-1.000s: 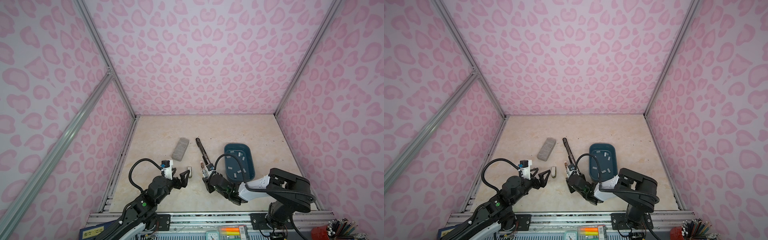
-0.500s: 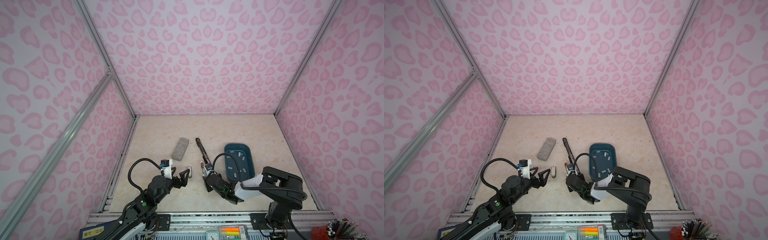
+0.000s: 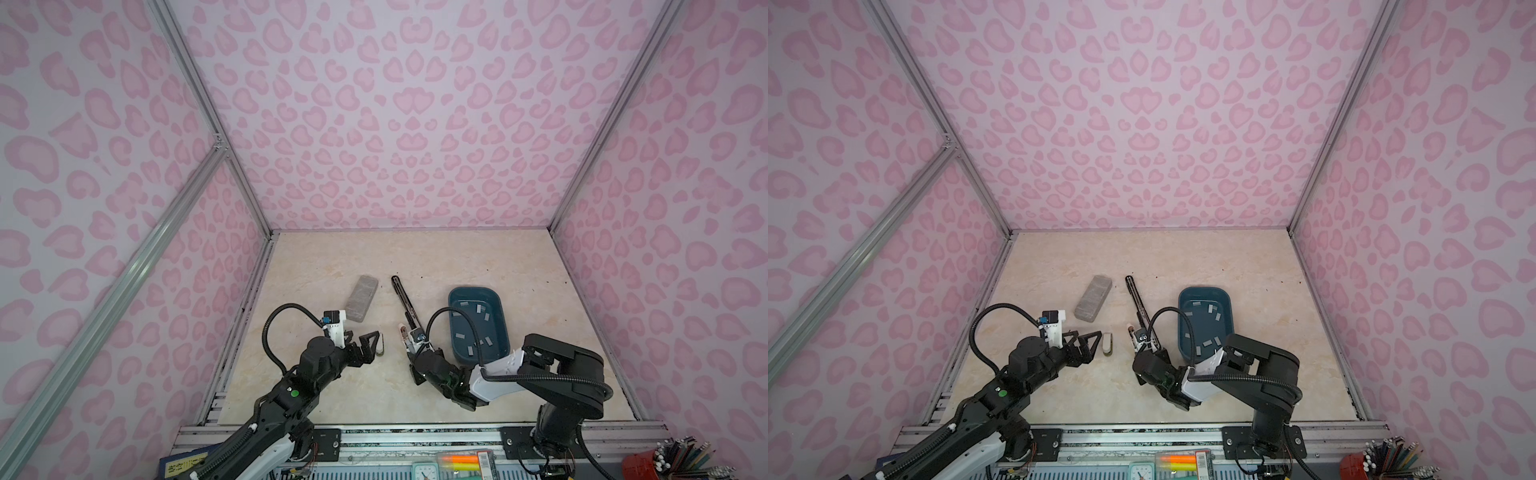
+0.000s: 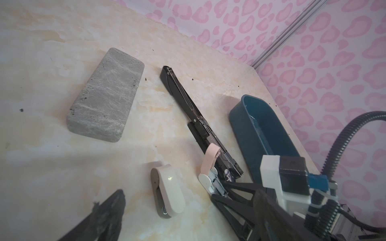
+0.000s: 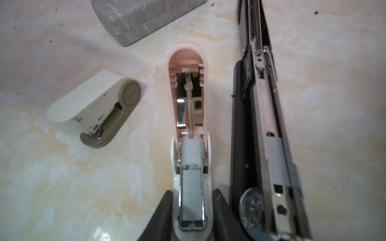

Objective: Load the staples into the stapler

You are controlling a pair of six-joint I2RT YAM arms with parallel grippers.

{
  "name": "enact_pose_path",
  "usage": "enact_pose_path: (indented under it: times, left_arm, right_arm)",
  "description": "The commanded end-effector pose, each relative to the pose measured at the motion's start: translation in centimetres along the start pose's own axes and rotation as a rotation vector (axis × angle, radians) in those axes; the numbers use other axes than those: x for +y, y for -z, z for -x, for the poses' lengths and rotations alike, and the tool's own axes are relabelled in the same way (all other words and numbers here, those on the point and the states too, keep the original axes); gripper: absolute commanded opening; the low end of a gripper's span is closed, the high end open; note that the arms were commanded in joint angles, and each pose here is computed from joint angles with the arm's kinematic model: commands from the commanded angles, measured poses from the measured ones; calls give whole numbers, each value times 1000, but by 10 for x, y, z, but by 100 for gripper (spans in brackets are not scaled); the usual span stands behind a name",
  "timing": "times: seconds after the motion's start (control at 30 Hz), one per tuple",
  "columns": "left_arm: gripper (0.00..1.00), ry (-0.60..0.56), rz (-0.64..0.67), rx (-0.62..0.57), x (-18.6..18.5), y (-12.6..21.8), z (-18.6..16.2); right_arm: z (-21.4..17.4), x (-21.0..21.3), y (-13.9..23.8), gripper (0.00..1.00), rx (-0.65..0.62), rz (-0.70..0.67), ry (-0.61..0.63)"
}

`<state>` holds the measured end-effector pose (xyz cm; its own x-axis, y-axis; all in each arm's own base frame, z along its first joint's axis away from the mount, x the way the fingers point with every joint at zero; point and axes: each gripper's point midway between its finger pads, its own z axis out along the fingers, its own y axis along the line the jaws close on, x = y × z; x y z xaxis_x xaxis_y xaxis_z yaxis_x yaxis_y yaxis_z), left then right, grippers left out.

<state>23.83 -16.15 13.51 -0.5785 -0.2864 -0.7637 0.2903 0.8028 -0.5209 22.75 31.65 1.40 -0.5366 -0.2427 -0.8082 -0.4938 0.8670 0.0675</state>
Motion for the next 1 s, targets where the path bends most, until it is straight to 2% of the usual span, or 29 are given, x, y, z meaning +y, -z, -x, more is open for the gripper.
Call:
enact_pose_path:
  times: [0.0, 0.13, 0.27, 0.4, 0.97]
  left_arm:
    - [94, -10, -31, -24, -11, -4, 14]
    - [90, -31, -13, 8, -11, -13, 12]
    - [78, -58, 10, 32, -9, -21, 13]
    - [72, -82, 42, 65, -3, -29, 7]
    - [65, -167, 50, 121, -6, -55, -6]
  right_arm:
    - [-17, 1, 3, 31, 53, 18, 40]
    - [-14, 9, 4, 29, 43, 42, 46]
    - [-14, 13, 2, 28, 37, 53, 50]
    - [-16, 16, 1, 27, 33, 67, 41]
    - [-21, 28, 0, 24, -17, 104, 61]
